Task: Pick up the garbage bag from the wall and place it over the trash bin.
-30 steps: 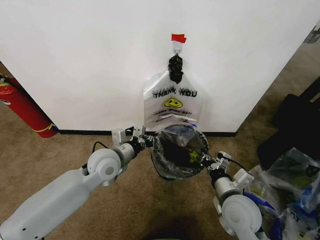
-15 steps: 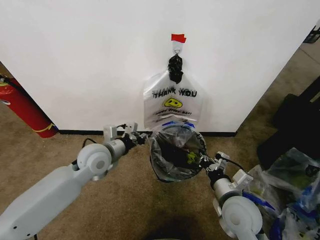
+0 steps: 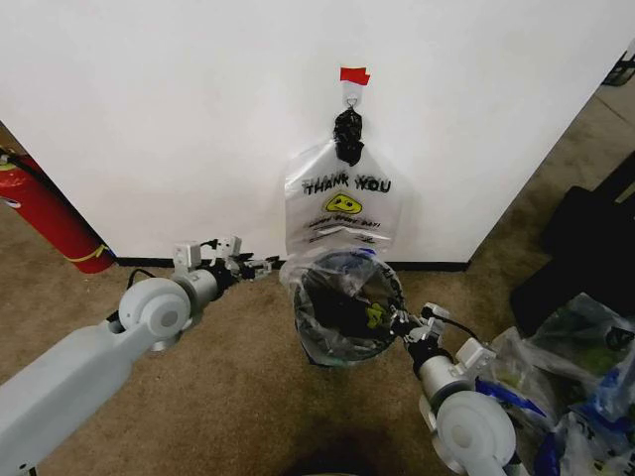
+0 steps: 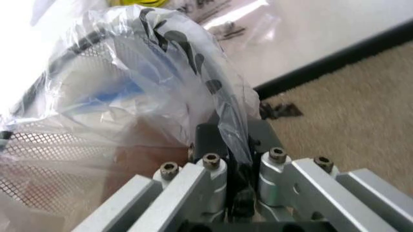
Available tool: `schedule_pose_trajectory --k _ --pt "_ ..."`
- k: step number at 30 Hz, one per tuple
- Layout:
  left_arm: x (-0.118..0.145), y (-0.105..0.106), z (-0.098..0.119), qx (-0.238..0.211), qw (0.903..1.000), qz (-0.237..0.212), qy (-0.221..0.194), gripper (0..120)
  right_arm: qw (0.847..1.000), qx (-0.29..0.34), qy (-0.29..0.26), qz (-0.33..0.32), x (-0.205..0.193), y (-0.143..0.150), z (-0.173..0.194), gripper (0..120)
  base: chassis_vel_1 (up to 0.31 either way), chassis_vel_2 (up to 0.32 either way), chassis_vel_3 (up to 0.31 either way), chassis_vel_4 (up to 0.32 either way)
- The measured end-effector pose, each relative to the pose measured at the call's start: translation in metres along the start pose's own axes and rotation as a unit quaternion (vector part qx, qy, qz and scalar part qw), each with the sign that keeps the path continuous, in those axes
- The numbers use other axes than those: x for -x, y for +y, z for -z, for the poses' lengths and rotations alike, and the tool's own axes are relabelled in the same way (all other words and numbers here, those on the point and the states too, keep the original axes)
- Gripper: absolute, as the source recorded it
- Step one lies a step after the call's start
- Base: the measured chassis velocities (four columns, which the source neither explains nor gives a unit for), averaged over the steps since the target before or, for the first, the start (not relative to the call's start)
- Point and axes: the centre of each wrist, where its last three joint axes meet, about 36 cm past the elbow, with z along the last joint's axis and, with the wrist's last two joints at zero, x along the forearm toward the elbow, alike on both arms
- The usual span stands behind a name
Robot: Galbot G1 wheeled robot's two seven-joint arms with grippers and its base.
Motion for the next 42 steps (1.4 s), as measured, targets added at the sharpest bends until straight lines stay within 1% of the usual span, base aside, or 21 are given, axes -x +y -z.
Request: schedule_pose_trajectory --k 2,3,5,7,8,10,11,14,15,18,19,22,23,27,31,33,36,37,38,39,42 --pt "0.004 0.01 0.002 -0.013 0.9999 0.008 -0.007 98 0.999 -0.019 -0.015 0.025 0.002 -0.011 -0.002 0 0.0 0.0 0.0 0.0" --pt "0.005 0.011 0.002 -0.015 0.9998 0.008 -0.007 99 0.999 -0.023 -0.019 0.03 0.002 -0.013 -0.003 0 0.0 0.0 0.0 0.0" --pt "0.009 0.016 0.004 -0.033 0.9995 0.001 -0.001 100 0.996 -0.045 -0.041 0.066 0.007 -0.027 -0.005 0 0.0 0.0 0.0 0.0" --pt "0.011 0.014 0.007 -0.034 0.9992 -0.016 0.013 100 0.992 -0.059 -0.06 0.095 0.012 -0.038 -0.007 0 0.0 0.0 0.0 0.0" --pt "0.011 0.014 0.007 -0.034 0.9992 -0.016 0.013 100 0.992 -0.059 -0.06 0.095 0.012 -0.038 -0.007 0 0.0 0.0 0.0 0.0" --pt "0.02 0.013 0.008 -0.037 0.9983 -0.035 0.027 100 0.984 -0.08 -0.086 0.133 0.02 -0.052 -0.011 0 0.0 0.0 0.0 0.0" --pt "0.021 0.013 0.008 -0.039 0.9982 -0.037 0.028 100 0.983 -0.084 -0.09 0.14 0.021 -0.054 -0.011 0 0.0 0.0 0.0 0.0" --pt "0.035 0.011 0.013 -0.06 0.9959 -0.06 0.031 100 0.972 -0.112 -0.106 0.179 0.027 -0.068 -0.012 0 0.0 0.0 0.0 0.0" --pt "0.035 0.011 0.013 -0.06 0.9959 -0.06 0.031 100 0.972 -0.112 -0.106 0.179 0.027 -0.068 -0.012 0 0.0 0.0 0.0 0.0" --pt "0.038 0.008 0.016 -0.069 0.9929 -0.093 0.027 100 0.968 -0.123 -0.106 0.19 0.028 -0.073 -0.012 0 0.0 0.0 0.0 0.0" --pt "0.04 0.007 0.017 -0.072 0.9905 -0.115 0.024 100 0.967 -0.128 -0.105 0.195 0.028 -0.075 -0.011 0 0.0 0.0 0.0 0.0" --pt "0.043 0.005 0.019 -0.081 0.9865 -0.141 0.02 100 0.966 -0.13 -0.105 0.196 0.029 -0.075 -0.01 0 0.0 0.0 0.0 0.0" --pt "0.043 0.005 0.019 -0.081 0.9865 -0.141 0.02 100 0.966 -0.13 -0.105 0.196 0.029 -0.075 -0.01 0 0.0 0.0 0.0 0.0" --pt "0.047 0.004 0.02 -0.088 0.9819 -0.167 0.016 100 0.968 -0.128 -0.102 0.192 0.029 -0.075 -0.009 0 0.0 0.0 0.0 0.0" --pt "0.05 0.003 0.015 -0.077 0.9821 -0.171 0.02 99 0.969 -0.125 -0.102 0.19 0.028 -0.074 -0.008 0 0.0 0.0 0.0 0.0" --pt "0.054 0.003 0.008 -0.069 0.9825 -0.172 0.018 91 0.969 -0.128 -0.097 0.185 0.027 -0.072 -0.006 0 0.0 0.0 0.0 0.0" --pt "0.055 0.002 0.004 -0.068 0.9813 -0.18 0.013 82 0.971 -0.129 -0.093 0.179 0.027 -0.069 -0.005 0 0.0 0.0 0.0 0.0" --pt "0.055 0.002 0.004 -0.068 0.9813 -0.18 0.013 82 0.971 -0.129 -0.093 0.179 0.027 -0.069 -0.005 0 0.0 0.0 0.0 0.0" --pt "0.054 0.001 0.004 -0.067 0.9805 -0.184 0.01 75 0.971 -0.13 -0.093 0.177 0.028 -0.068 -0.004 0 0.0 0.0 0.0 0.0" --pt "0.054 0.0 0.004 -0.067 0.9802 -0.186 0.01 73 0.971 -0.13 -0.093 0.176 0.028 -0.068 -0.003 0 0.0 0.0 0.0 0.0" --pt "0.053 0.0 0.004 -0.066 0.9791 -0.192 0.008 59 0.972 -0.129 -0.09 0.171 0.028 -0.069 -0.002 0 0.0 0.0 0.0 0.0"
